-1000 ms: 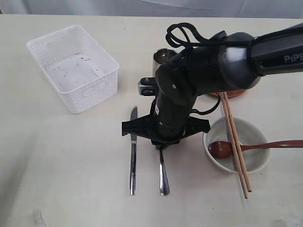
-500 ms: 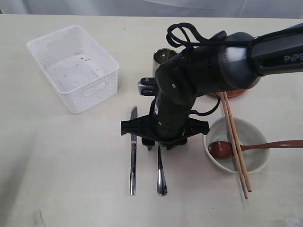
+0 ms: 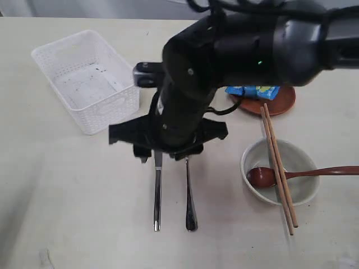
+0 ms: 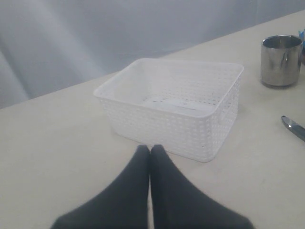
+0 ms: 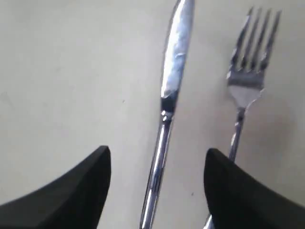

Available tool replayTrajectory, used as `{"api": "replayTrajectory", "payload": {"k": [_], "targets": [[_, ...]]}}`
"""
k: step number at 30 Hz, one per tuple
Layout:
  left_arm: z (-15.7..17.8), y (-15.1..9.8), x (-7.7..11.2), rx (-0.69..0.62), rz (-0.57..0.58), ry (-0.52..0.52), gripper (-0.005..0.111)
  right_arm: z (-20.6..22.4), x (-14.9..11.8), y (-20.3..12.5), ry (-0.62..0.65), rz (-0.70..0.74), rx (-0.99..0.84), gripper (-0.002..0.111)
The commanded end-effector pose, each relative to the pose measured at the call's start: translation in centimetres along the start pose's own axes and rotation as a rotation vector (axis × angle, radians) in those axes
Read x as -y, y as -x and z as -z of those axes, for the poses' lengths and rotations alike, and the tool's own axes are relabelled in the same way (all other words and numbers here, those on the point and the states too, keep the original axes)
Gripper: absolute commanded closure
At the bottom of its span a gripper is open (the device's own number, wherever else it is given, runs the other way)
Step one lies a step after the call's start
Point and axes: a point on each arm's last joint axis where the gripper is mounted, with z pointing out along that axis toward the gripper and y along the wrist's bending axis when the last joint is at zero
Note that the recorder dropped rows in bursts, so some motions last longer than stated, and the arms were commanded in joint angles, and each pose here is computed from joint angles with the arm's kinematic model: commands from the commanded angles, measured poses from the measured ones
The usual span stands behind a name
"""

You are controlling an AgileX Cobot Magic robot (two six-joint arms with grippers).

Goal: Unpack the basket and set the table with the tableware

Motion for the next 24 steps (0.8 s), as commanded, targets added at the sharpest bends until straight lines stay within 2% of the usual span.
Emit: {"api": "replayTrajectory", "payload": {"k": [1, 4, 11, 17, 20, 24], "targets": [[0.0, 0.0, 0.1, 0.002, 0.008, -0.007, 0.107, -3.0, -0.5, -1.7, -0.107, 0.043, -0.150, 0.058], [0.0, 0.0, 0.1, 0.002, 0.008, -0.007, 0.107, -4.7, -0.3, -1.9, -0.124, 0.049, -0.180, 0.058], [0.0, 0.0, 0.1, 0.003, 0.011, -0.008, 0.107, -5.8, -1.2, -1.1, -0.052, 0.041, -0.124, 0.058], [0.0, 0.0, 0.1, 0.003, 0.011, -0.008, 0.107, -7.4, -0.9, -1.5, -0.091, 0.045, -0.178, 0.060], [0.0, 0.0, 0.1, 0.003, 0.011, -0.008, 0.107, -7.9, -0.7, -1.6, -0.108, 0.049, -0.199, 0.074], [0.0, 0.0, 0.1, 0.003, 0.011, -0.008, 0.107, -8.0, -0.7, -1.7, -0.109, 0.052, -0.201, 0.102]]}}
